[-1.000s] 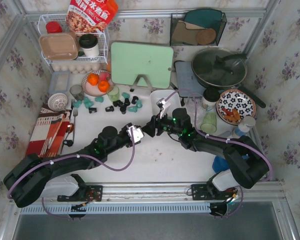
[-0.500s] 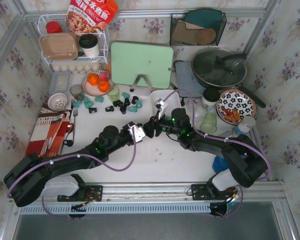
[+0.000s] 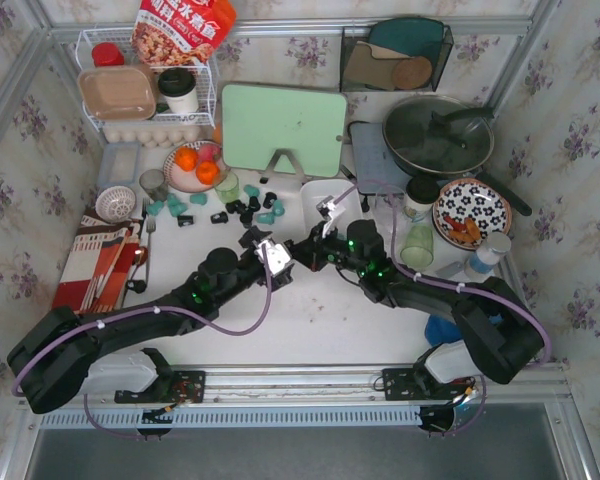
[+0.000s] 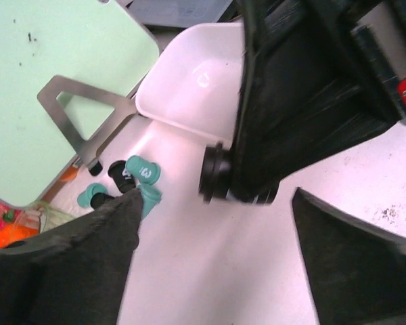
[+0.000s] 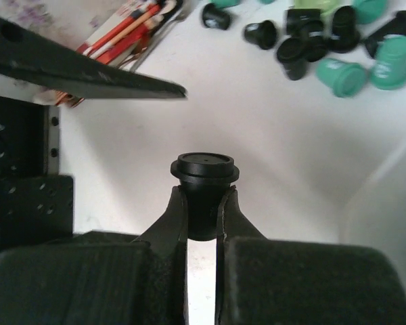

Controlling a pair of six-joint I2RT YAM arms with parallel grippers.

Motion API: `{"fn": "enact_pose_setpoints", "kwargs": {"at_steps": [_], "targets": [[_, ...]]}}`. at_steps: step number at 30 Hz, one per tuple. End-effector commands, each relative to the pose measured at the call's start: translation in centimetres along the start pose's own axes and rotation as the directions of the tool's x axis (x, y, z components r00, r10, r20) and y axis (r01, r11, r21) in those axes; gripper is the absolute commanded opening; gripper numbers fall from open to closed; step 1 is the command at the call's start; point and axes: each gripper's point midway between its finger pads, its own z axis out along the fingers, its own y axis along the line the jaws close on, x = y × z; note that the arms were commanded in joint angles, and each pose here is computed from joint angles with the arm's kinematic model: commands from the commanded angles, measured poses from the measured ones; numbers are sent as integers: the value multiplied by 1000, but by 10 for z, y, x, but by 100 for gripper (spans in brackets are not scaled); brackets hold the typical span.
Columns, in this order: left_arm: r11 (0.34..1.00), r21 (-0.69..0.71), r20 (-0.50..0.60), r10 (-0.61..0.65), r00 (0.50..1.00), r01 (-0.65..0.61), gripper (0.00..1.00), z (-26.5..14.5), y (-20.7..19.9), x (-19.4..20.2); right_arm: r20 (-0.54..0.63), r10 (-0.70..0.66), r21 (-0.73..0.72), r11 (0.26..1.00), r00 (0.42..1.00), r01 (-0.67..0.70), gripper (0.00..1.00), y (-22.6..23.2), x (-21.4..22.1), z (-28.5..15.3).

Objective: Mix the coffee capsules in the storage basket

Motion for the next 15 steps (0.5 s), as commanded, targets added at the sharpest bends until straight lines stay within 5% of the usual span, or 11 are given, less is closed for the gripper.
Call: {"fn": "enact_pose_setpoints", "kwargs": {"at_steps": [1,9,15], "targets": [[994,-84,-6,-76,997,75,99,0,14,1,106,-42,257,966,993,13,0,-42,-18,-14],[906,-312,-101,-331,938,286,99,-8,55,39,241,-173,670,741,955,-34,0,-116,-33,-71],[693,-550,-176,-641,747,466,99,-23,91,88,159,-214,729,684,964,32,0,-139,-23,-60]]}}
